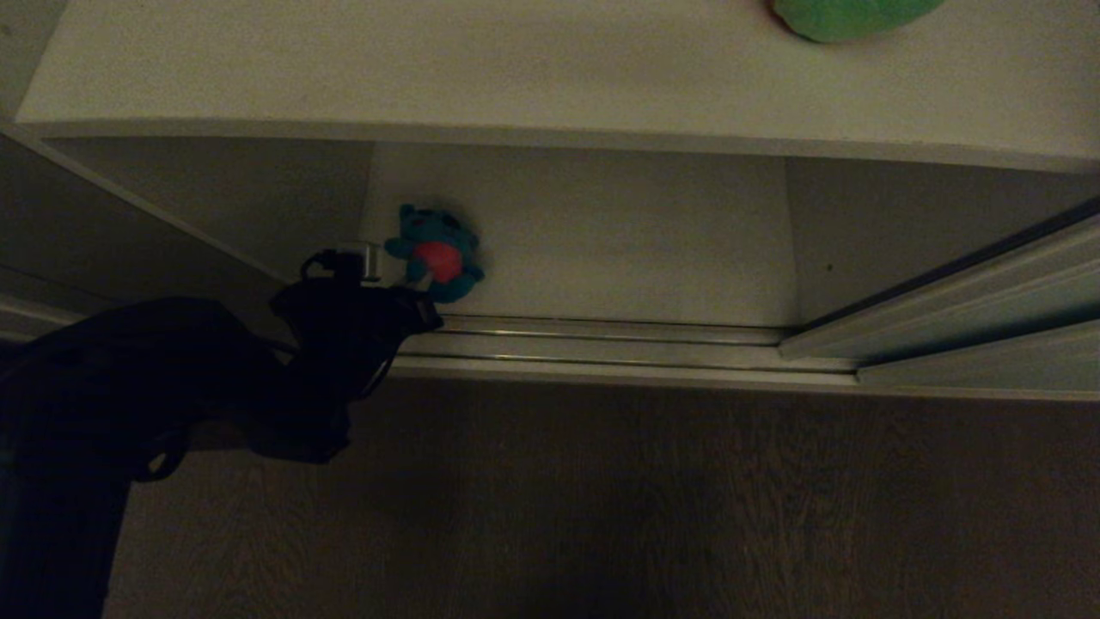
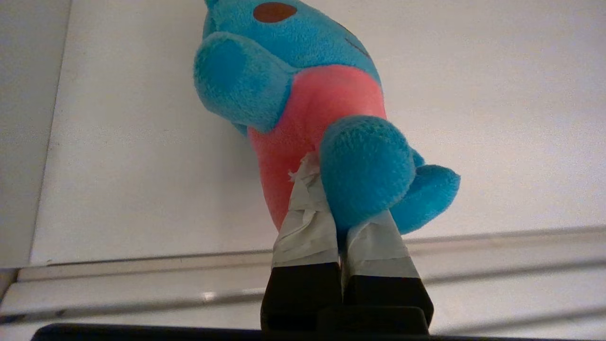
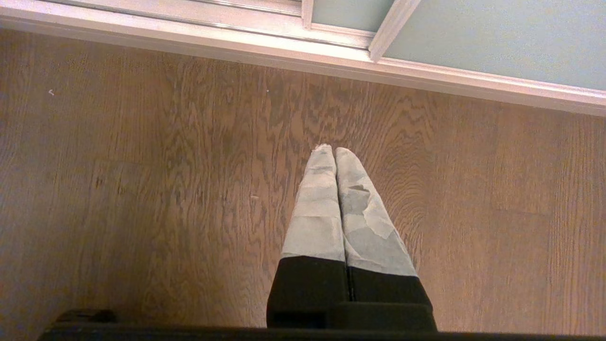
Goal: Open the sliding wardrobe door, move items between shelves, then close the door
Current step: Place the blue doll on the lower shelf
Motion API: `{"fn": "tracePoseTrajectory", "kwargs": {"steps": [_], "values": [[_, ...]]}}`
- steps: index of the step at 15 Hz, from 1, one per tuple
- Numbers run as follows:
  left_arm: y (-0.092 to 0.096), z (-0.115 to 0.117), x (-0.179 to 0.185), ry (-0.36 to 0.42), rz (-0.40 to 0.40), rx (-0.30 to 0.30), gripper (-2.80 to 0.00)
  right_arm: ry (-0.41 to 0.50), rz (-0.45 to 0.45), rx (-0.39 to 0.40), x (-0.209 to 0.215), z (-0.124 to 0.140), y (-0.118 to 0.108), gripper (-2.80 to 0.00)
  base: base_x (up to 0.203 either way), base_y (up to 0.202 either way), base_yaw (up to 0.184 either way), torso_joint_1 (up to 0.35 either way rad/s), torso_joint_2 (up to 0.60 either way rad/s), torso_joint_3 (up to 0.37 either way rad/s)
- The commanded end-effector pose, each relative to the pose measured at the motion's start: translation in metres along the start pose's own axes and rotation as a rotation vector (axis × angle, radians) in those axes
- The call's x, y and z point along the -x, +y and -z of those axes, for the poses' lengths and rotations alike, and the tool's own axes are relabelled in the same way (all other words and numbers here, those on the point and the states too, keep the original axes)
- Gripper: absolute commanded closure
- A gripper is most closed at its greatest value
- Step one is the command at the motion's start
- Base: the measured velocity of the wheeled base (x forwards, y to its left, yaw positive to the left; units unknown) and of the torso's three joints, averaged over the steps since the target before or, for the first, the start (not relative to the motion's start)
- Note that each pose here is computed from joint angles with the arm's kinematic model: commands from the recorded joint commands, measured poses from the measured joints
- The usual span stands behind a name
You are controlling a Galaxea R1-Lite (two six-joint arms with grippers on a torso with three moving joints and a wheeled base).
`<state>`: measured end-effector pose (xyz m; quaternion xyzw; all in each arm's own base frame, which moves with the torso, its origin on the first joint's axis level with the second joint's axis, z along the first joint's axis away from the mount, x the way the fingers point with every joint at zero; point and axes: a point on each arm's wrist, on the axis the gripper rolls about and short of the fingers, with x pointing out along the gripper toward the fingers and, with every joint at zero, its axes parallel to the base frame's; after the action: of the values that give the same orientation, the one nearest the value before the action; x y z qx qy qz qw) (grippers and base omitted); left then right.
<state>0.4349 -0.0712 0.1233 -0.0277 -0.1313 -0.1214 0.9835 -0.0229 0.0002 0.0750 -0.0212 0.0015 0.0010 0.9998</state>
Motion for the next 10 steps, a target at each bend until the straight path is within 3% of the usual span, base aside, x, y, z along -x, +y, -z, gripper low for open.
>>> {"fn": "tracePoseTrajectory", "kwargs": {"steps": [1, 10], "values": [[0.003, 0.02, -0.01, -0.007, -0.017, 0.0, 0.0, 0.002, -0.001, 0.001, 0.0, 0.0, 0.0, 0.0, 0.0, 0.0, 0.0, 0.0, 0.0, 0.0], [0.011, 0.03, -0.02, -0.089, -0.06, -0.003, 0.0, 0.002, -0.001, 0.001, 0.0, 0.0, 0.0, 0.0, 0.0, 0.0, 0.0, 0.0, 0.0, 0.0]]}}
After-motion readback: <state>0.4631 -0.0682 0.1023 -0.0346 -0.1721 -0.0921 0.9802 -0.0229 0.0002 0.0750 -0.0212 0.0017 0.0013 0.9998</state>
